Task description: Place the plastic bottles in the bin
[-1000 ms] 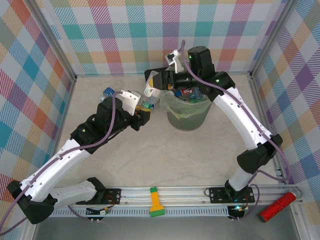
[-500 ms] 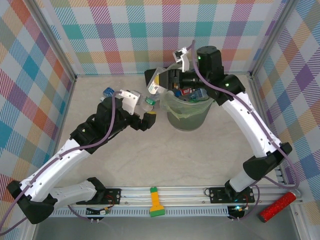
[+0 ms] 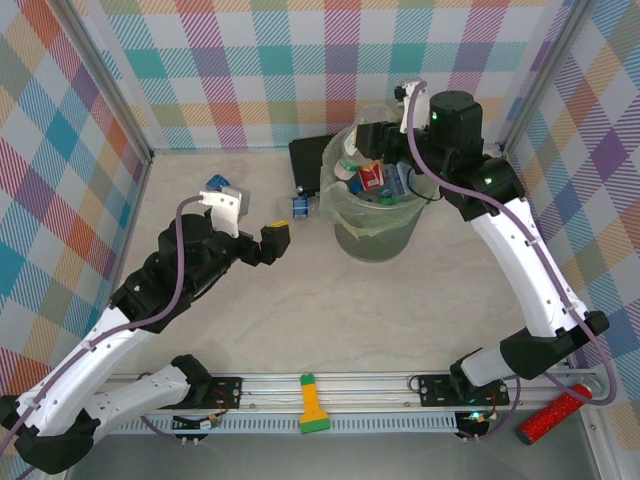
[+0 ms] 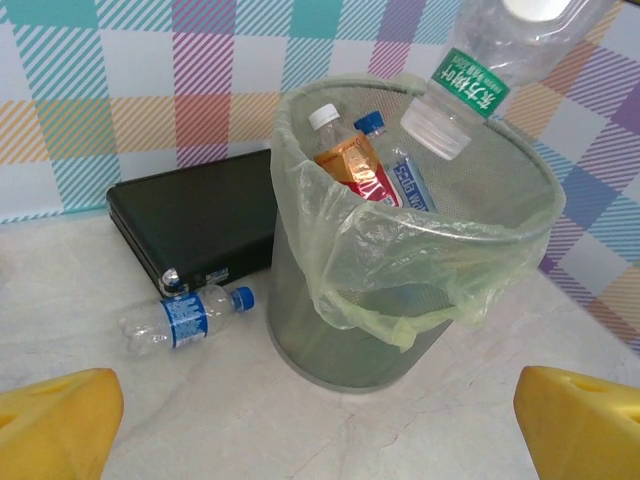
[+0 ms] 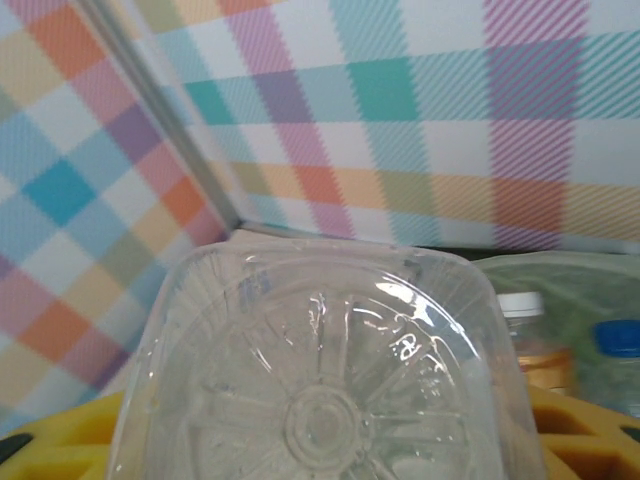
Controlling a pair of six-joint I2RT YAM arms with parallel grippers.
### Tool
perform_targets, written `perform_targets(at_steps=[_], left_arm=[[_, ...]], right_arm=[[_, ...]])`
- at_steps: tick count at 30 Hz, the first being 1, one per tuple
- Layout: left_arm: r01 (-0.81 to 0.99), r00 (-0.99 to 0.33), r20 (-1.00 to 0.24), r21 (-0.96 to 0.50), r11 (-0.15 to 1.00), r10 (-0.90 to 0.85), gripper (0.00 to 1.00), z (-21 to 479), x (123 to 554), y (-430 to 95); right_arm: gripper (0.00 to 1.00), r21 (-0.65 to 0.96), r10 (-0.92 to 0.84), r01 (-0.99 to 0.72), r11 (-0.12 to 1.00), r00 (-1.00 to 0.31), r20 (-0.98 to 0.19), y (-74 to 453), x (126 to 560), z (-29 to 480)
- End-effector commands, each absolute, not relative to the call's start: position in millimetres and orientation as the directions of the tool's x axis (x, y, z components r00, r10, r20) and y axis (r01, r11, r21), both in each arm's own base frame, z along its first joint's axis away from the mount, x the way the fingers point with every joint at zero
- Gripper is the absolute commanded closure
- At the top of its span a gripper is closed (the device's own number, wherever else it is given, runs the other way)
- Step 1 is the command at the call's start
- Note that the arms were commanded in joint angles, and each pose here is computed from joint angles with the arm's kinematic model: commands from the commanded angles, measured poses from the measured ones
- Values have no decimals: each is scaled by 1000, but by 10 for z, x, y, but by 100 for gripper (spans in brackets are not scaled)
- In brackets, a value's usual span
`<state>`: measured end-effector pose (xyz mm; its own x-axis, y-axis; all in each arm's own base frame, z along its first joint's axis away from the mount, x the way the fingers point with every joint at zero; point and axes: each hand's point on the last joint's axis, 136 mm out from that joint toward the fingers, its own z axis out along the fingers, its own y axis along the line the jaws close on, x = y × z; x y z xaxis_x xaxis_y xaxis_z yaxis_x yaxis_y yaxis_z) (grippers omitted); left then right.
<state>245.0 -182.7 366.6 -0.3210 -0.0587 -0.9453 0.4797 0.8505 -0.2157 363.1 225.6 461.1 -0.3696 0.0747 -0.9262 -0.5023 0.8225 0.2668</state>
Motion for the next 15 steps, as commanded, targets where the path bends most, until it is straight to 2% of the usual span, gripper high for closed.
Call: perform_targets(at_steps=[1, 8, 15], left_arm=[[470, -312, -943, -260, 844, -117, 0, 3730, 2436, -1814], [457, -325, -939, -263, 850, -115, 0, 3694, 2433, -1794], [454, -328, -939, -256, 854, -107, 0, 3677, 2432, -1782]], right_arm=[[45, 118, 0, -415, 902, -272, -962, 2090, 3881, 4582], [43, 34, -97, -420, 907, -287, -953, 2244, 4205, 4201], [44, 66, -144, -469, 881, -397, -906, 2478, 4363, 3678]])
